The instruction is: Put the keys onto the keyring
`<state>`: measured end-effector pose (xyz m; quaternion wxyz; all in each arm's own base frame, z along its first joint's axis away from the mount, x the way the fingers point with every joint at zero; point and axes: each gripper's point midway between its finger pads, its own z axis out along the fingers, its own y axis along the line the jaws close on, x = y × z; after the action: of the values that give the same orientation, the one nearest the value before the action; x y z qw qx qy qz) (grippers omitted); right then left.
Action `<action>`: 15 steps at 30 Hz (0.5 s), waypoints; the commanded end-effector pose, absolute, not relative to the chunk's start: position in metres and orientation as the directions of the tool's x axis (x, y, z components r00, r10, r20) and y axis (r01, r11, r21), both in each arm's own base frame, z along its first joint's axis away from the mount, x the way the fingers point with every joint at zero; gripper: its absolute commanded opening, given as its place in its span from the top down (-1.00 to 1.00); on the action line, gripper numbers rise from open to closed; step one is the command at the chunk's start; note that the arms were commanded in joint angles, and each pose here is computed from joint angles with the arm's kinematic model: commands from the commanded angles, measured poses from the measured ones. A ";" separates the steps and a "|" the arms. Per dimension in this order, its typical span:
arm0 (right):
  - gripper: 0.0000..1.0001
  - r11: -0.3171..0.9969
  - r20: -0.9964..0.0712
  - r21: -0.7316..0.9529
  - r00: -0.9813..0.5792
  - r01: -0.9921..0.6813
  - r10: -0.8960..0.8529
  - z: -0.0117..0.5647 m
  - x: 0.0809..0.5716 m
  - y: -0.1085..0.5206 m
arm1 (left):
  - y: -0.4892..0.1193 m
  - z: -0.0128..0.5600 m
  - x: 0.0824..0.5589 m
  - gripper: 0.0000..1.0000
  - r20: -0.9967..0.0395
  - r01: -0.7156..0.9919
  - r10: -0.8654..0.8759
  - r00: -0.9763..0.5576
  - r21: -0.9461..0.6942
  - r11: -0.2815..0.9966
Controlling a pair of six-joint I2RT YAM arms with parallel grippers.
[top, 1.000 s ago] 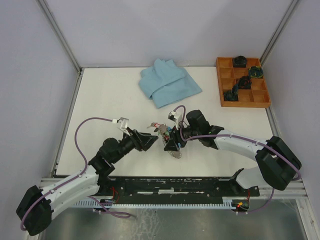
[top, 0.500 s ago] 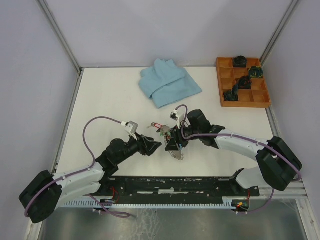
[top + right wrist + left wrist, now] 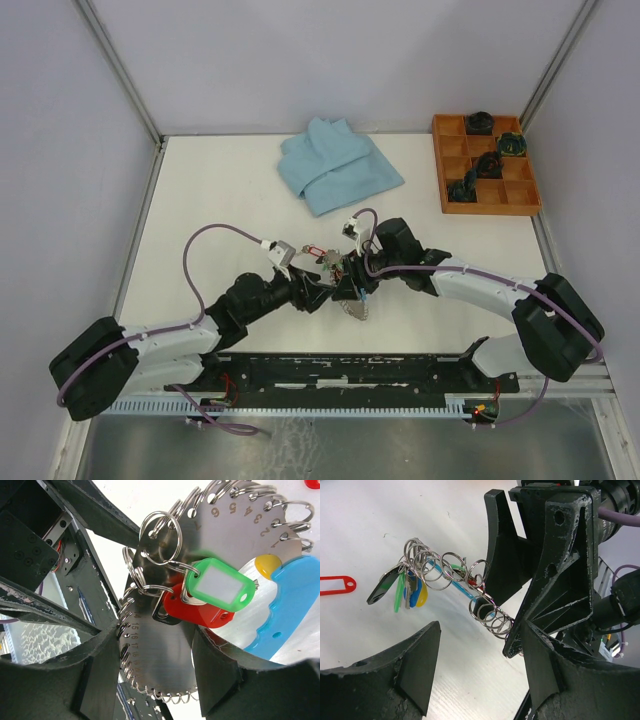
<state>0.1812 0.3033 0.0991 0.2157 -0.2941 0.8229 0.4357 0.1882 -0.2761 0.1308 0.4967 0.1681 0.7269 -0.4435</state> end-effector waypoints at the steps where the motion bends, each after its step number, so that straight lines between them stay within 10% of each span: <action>1: 0.77 0.365 -0.714 0.565 -0.660 -0.740 -0.231 0.145 0.195 0.319 | -0.283 0.153 0.206 -0.41 -0.914 0.706 -0.210 -0.347 -0.402 0.583; 15: 0.77 0.340 -0.726 0.560 -0.646 -0.755 -0.237 0.149 0.190 0.317 | -0.249 0.142 0.233 -0.28 -0.906 0.519 -0.261 -0.333 -0.407 0.752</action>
<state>0.1812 0.3015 0.1034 0.2161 -0.2936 0.8200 0.4413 0.2157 -0.2582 0.1257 0.5375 0.1184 0.7491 -0.3687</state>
